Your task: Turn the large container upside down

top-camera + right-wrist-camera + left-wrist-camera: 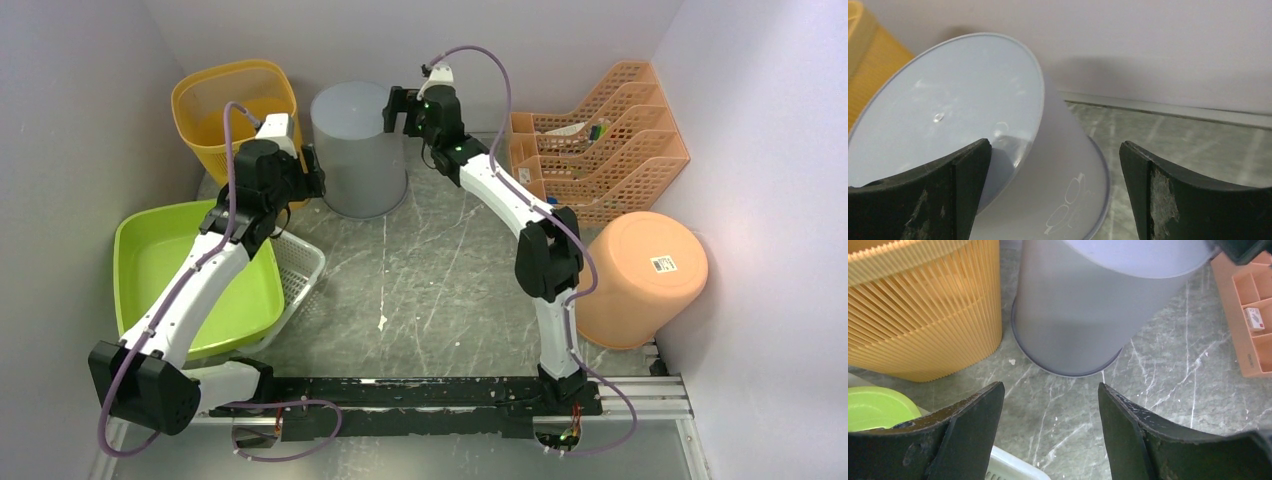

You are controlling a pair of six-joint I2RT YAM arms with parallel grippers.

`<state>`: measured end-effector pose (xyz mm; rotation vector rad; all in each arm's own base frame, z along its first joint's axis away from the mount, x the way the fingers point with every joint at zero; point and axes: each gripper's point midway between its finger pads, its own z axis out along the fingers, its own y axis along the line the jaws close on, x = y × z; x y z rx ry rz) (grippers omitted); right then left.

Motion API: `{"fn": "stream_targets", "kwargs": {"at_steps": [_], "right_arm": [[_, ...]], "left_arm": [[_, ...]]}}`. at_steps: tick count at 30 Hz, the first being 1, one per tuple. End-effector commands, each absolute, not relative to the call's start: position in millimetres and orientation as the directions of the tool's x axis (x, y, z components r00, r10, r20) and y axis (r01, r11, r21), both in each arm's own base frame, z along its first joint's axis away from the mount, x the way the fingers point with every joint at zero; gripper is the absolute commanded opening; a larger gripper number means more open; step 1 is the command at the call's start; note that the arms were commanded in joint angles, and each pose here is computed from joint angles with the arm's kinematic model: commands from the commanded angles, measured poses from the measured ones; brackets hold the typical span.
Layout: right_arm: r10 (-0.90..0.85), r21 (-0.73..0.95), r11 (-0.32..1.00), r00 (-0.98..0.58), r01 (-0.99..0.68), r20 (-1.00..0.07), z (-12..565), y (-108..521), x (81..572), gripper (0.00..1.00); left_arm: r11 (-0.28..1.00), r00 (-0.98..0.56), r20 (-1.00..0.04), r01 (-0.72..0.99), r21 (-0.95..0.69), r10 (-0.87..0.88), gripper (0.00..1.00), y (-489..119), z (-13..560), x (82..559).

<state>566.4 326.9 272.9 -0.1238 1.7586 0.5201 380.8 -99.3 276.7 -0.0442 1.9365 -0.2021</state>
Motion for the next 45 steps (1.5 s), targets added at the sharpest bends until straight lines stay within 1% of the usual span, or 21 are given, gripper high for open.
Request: {"fn": "stream_targets", "kwargs": {"at_steps": [1, 9, 10, 18, 26, 35, 42, 45], "right_arm": [[0.036, 0.045, 0.999, -0.296, -0.023, -0.954, 227.5, 240.1, 565.9, 1.00], [-0.034, -0.060, 0.993, -0.242, 0.104, -0.970, 250.6, 203.6, 559.1, 1.00], [-0.027, -0.051, 0.993, -0.218, 0.105, -0.976, 265.4, 200.9, 555.4, 1.00], [-0.007, -0.013, 0.999, -0.200, 0.031, -0.980, 270.9, 209.2, 544.2, 1.00], [0.000, 0.002, 1.000, -0.193, -0.015, -0.981, 279.1, 202.2, 515.3, 1.00], [-0.010, 0.017, 0.985, -0.153, -0.174, -0.988, 307.5, 211.6, 478.8, 1.00], [0.007, 0.033, 0.940, -0.077, -0.340, -0.997, 346.7, 231.5, 445.6, 1.00], [0.002, 0.022, 0.892, -0.044, -0.452, -0.999, 363.1, 255.8, 420.7, 1.00]], "left_arm": [[0.987, -0.351, -0.927, 0.043, -0.158, -0.133, 0.80, -95.4, 273.5, 382.8], [0.984, -0.367, -0.919, 0.046, -0.169, -0.141, 0.80, -97.5, 264.5, 382.3], [0.985, -0.367, -0.920, 0.043, -0.169, -0.141, 0.80, -96.7, 263.8, 381.7], [0.984, -0.380, -0.913, 0.038, -0.176, -0.149, 0.80, -97.2, 255.4, 381.3], [0.984, -0.407, -0.902, 0.039, -0.174, -0.143, 0.80, -98.0, 240.9, 380.2], [0.980, -0.433, -0.888, 0.046, -0.194, -0.156, 0.80, -103.2, 227.5, 380.5], [0.987, -0.439, -0.889, 0.027, -0.161, -0.133, 0.81, -97.6, 228.1, 382.8], [0.987, -0.432, -0.893, 0.039, -0.153, -0.122, 0.82, -99.6, 239.7, 387.8]]}}
